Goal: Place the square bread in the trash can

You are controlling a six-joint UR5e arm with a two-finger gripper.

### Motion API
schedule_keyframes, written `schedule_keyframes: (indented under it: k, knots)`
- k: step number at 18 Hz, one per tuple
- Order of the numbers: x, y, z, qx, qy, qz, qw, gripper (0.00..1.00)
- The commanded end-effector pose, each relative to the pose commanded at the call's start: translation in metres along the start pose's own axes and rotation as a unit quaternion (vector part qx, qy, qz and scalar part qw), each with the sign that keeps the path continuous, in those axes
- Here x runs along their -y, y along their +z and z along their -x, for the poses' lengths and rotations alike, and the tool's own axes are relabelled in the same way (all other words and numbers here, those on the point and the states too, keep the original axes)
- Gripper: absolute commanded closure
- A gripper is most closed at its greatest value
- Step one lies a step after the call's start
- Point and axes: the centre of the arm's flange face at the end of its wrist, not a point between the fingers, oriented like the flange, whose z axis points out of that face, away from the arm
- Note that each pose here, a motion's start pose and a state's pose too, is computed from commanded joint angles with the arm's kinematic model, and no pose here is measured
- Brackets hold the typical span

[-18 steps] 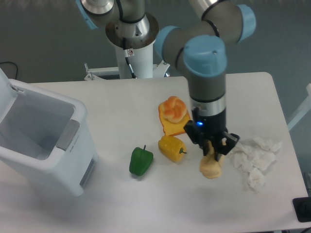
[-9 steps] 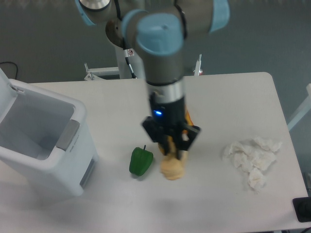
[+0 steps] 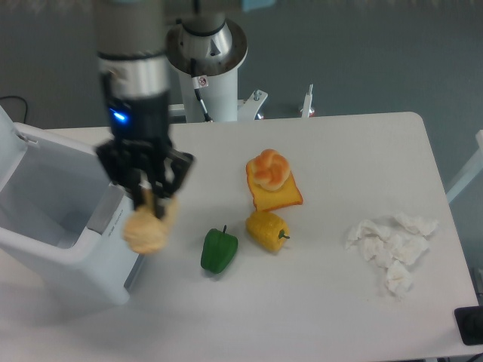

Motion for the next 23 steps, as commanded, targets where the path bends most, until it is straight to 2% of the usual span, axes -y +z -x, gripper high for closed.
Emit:
schedule_keyframes:
  k: [3,4,7,8,10,13,20,21,23]
  knots:
    - [0.002,-0.005,-0.033,-0.016,0.004,-0.003,0.9999,0.57]
    - [0.001,-0.002,-0.043,-0.023,0.01,0.0,0.9997,0.49]
    - [-0.008,0.0,-0.075,-0.04,0.024,0.007,0.9989,0.38]
    - [-0.011,0.004,-0.081,-0.045,0.027,0.012,0.9986,0.31]
    - [-0.014,0.004,-0.084,-0.047,0.027,0.014,0.9984,0.0]
    - [-0.014,0.004,-0.086,-0.048,0.003,0.016,0.9987,0.0]
    - [-0.016,0.009,-0.08,-0.045,0.0,0.019,0.9988,0.0]
    - [-0.016,0.008,-0.075,-0.039,-0.003,0.019,0.999,0.0]
    - [-0.023,0.008,-0.036,-0.019,-0.03,0.022,0.9991,0.0]
